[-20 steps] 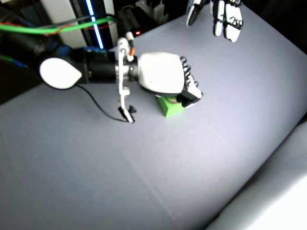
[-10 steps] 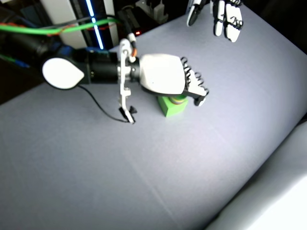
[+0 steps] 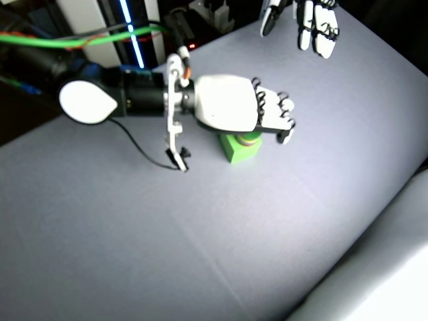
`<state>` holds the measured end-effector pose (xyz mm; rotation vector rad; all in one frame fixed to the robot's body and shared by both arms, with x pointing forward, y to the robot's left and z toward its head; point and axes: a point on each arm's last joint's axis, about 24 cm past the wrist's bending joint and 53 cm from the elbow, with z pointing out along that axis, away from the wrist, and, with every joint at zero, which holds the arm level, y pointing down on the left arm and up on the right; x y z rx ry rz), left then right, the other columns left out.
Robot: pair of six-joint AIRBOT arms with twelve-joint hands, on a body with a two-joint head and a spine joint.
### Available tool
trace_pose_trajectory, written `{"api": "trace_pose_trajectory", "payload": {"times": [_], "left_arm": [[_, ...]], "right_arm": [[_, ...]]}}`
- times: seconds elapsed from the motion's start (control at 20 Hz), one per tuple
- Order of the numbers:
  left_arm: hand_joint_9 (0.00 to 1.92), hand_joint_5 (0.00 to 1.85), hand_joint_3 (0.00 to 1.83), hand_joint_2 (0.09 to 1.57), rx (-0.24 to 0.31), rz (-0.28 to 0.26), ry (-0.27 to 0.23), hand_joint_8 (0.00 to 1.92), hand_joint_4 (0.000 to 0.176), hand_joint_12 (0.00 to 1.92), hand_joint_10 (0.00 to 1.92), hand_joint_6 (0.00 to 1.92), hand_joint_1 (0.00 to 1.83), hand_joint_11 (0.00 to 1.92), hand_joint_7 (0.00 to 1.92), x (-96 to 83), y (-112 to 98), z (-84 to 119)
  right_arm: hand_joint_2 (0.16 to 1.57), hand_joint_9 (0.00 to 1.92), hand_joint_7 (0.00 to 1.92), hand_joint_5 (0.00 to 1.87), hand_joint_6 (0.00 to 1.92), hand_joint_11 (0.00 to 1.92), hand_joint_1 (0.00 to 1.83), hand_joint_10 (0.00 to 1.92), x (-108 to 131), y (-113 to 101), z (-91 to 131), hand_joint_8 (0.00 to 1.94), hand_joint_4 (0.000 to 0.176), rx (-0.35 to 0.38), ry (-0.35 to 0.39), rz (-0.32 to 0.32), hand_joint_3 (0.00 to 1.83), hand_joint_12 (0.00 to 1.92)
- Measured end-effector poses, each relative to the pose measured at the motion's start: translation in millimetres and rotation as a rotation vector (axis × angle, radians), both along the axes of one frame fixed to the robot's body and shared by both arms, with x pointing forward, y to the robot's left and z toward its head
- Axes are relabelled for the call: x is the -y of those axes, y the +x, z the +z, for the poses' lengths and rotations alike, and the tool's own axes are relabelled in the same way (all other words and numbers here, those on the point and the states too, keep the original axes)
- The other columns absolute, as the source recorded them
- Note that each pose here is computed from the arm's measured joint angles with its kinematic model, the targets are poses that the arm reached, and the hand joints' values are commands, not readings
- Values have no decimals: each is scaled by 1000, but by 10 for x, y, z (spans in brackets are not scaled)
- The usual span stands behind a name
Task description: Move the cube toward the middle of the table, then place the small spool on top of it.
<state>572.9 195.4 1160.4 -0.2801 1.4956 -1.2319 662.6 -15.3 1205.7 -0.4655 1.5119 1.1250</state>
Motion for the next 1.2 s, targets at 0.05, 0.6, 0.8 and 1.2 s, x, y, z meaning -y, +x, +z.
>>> {"api": "trace_pose_trajectory", "payload": {"times": [0.05,0.6,0.8,1.2], "left_arm": [[143,224,1,981,0,2,-1,7,96,604,4,7,834,27,125,-5,3,2],[91,12,2,1011,142,80,-73,0,175,406,1,0,914,0,60,-251,27,426],[227,129,7,1001,200,100,-123,4,36,917,1,4,746,5,187,-372,74,616],[144,254,24,1325,440,-19,-237,15,0,356,7,20,371,2,127,-54,18,1375]], "right_arm": [[886,0,0,0,0,0,622,0,85,-5,79,0,166,11,17,-10,0,28],[1051,61,34,0,0,81,518,9,1156,-494,504,3,148,51,322,-117,14,42],[1282,389,329,172,4,340,386,19,1648,-646,578,8,38,78,473,-213,2,186],[1150,351,406,516,32,174,668,9,1638,-1158,873,29,1,227,517,-155,0,368]]}}
